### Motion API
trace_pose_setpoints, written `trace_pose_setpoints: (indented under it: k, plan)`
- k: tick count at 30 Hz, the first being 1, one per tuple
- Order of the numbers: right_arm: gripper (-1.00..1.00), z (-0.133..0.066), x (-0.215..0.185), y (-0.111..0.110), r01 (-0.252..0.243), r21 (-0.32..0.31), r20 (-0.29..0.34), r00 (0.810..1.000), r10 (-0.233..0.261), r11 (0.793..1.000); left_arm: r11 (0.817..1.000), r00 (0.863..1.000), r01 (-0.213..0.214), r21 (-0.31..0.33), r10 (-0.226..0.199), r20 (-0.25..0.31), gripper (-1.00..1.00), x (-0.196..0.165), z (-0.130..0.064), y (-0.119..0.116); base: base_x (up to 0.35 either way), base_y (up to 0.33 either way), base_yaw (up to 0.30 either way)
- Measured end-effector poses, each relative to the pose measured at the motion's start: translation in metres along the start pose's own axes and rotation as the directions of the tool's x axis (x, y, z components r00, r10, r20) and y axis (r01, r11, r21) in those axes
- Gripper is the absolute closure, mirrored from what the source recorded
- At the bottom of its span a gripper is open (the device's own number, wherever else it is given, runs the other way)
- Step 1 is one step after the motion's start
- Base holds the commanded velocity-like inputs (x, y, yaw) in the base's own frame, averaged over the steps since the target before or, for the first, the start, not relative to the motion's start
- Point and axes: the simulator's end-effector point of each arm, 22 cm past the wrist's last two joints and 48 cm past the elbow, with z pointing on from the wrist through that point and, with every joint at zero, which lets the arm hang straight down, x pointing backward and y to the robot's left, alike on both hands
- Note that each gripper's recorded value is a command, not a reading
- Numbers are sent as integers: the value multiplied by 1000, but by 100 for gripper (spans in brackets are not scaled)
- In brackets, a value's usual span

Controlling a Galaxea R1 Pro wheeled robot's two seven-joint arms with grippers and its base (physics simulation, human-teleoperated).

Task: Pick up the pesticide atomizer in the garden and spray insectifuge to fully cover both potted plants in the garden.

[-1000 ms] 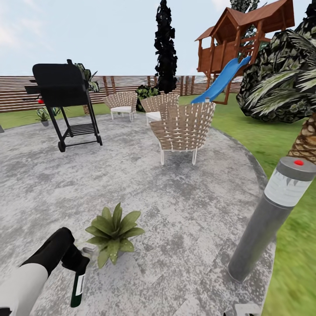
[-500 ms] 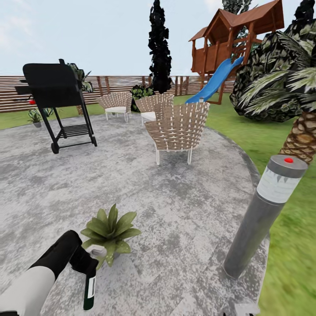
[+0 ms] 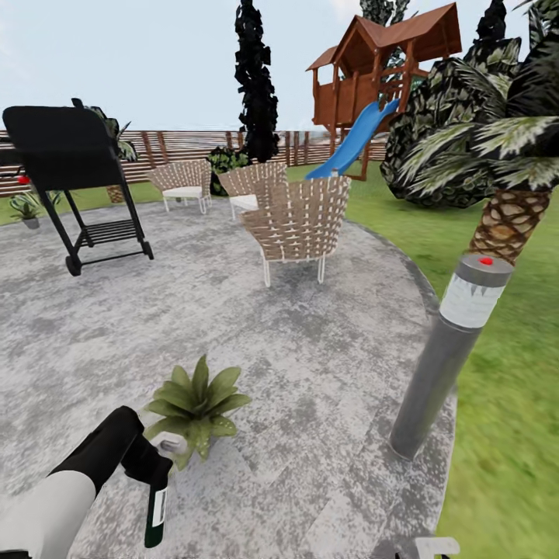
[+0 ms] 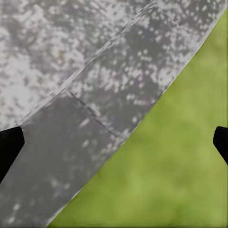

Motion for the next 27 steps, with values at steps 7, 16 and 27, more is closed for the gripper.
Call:
trace_pose_setpoints:
  k: [7, 16, 27]
  plan:
    - [-100, 0, 0, 0, 2, 0, 0, 1000, -2, 1000, 1000, 1000, -3, 4, 3, -5, 100, -1, -2, -1, 94, 289, -1]
    - [-100, 0, 0, -1, 2, 1, -1, 1000, -2, 1000, 998, 999, -44, 52, 45, -29, 100, -7, -10, -18, 21, 25, 0]
    - [-100, 0, 1, 0, 1, 1, -2, 1000, -1, 1000, 995, 997, -69, 76, 71, -32, 100, -16, -30, -15, -62, 5, -196]
